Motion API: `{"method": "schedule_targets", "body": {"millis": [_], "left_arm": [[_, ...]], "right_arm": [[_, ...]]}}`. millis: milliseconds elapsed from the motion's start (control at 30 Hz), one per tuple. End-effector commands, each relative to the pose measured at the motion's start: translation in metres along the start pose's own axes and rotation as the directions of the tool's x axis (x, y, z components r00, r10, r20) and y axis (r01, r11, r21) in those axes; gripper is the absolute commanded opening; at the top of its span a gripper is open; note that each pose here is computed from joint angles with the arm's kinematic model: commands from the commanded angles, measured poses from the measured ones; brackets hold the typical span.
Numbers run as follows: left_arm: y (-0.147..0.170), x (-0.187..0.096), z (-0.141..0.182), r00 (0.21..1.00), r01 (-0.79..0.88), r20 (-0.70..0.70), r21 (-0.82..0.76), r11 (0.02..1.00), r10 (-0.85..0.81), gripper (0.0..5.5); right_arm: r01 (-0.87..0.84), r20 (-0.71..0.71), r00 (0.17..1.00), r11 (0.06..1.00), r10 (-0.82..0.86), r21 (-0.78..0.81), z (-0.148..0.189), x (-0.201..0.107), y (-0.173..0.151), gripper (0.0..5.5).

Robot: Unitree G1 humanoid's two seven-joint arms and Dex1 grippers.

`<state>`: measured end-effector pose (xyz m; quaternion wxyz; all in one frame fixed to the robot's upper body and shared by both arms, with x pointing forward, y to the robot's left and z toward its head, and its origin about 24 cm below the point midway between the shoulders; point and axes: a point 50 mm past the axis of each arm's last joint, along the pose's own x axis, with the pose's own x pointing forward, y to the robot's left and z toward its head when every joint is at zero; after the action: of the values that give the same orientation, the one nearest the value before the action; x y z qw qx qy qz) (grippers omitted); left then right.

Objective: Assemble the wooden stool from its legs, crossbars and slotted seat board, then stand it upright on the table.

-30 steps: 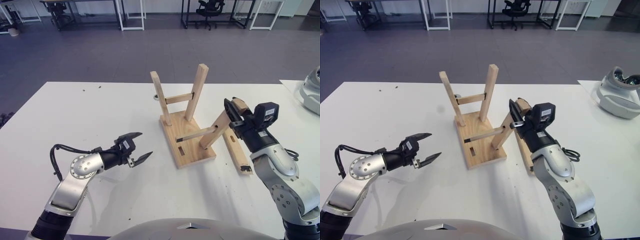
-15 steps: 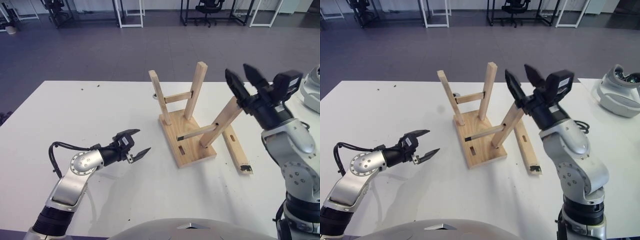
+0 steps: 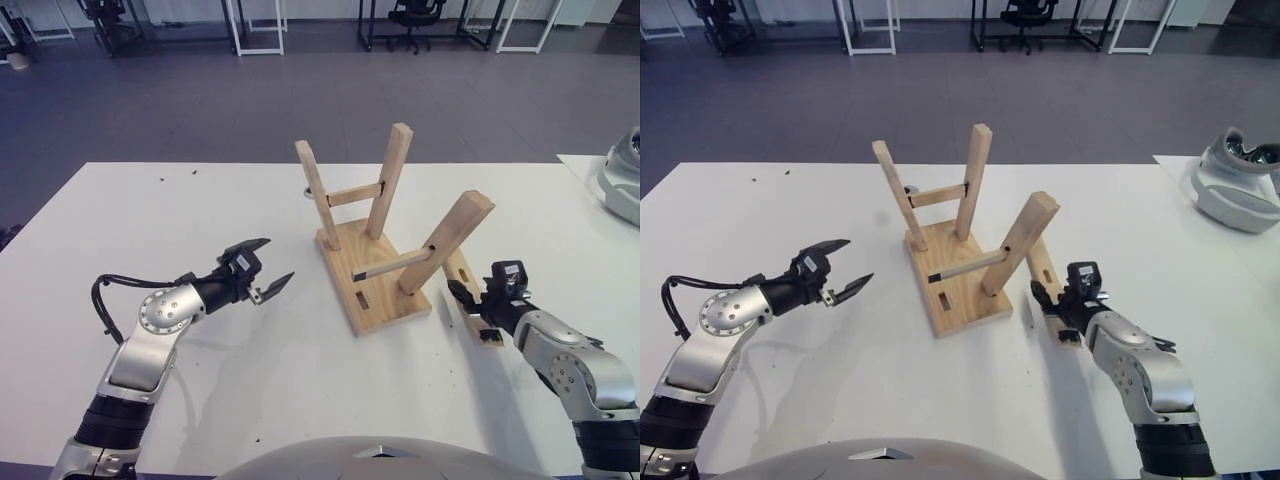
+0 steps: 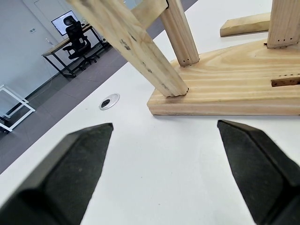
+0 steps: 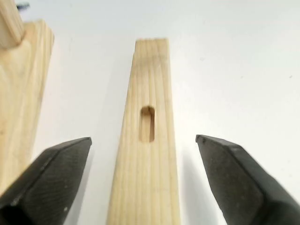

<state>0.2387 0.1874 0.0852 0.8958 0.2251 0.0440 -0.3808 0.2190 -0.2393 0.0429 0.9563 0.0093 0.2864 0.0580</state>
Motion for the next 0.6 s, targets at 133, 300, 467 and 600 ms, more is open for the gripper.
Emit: {"method": "schedule_targets", "body": {"millis": [133,300,467,600], "left_arm": [[0.006,0.002,0.007,0.999,-0.034,0.036,0.007,0.999,0.034,4.09],[0.027,0.005,0.038,0.974,-0.127,0.185,-0.042,0.991,0.133,4.09],[0.056,0.014,0.116,0.817,-0.075,0.538,-0.257,0.963,0.207,4.09],[0.067,0.027,0.187,0.618,0.219,0.765,-0.391,0.894,0.184,4.09]], "right_arm": [[0.046,-0.116,0.992,0.995,-0.056,-0.088,-0.014,0.001,-0.007,3.36],[0.089,0.019,0.996,0.992,-0.088,-0.090,0.012,0.006,-0.013,2.35],[0.308,0.633,0.774,0.872,0.002,-0.380,0.149,-0.021,-0.018,2.07],[0.260,0.647,0.426,0.600,0.632,-0.757,0.224,-0.059,0.087,2.07]]}}
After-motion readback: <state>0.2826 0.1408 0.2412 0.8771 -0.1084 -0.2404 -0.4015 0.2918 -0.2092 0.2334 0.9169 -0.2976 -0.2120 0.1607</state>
